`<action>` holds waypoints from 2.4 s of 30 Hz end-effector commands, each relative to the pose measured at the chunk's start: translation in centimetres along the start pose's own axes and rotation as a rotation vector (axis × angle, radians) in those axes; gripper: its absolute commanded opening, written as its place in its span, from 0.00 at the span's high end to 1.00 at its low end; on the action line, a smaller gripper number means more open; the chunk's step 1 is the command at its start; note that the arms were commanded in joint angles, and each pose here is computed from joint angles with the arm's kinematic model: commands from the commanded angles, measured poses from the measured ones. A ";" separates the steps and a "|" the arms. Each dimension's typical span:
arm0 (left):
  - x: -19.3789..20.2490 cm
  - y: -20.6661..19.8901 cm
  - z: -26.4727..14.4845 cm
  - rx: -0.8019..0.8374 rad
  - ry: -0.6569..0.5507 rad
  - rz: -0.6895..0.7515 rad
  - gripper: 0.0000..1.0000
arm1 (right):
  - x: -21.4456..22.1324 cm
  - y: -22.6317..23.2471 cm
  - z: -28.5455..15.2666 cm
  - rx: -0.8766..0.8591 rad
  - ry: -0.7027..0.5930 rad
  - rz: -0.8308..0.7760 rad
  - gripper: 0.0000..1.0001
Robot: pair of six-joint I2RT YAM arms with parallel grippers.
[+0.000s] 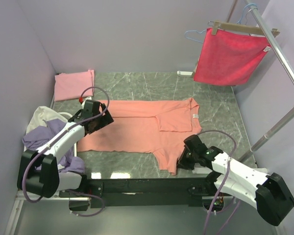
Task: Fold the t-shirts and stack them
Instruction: Grap the side of the flattened tshirt closest away from the robot with both arms
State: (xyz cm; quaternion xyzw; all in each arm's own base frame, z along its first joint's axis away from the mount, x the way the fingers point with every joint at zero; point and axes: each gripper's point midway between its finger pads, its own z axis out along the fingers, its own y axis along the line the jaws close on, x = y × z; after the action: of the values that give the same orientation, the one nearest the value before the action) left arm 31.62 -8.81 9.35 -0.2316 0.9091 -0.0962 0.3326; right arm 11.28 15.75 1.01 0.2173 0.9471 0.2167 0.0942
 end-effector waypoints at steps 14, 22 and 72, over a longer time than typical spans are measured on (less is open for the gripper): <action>0.9 1.9 -0.8 -0.061 -0.008 -0.004 0.01 | -6.6 0.5 -7.0 0.144 -0.343 -0.126 1.00; 1.4 2.2 -0.5 -0.079 0.015 0.015 0.01 | -9.0 3.7 -6.1 0.156 -0.361 -0.214 1.00; 3.4 2.3 -0.4 -0.060 0.072 0.035 0.01 | -3.6 -4.4 -3.8 0.328 -0.144 -0.147 0.54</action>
State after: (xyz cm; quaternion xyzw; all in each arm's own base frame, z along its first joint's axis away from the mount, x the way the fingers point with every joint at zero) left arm 27.96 -8.12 6.04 -0.2151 0.9346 -0.0559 0.2778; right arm 12.47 9.27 3.52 0.1675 0.9743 0.0355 0.1463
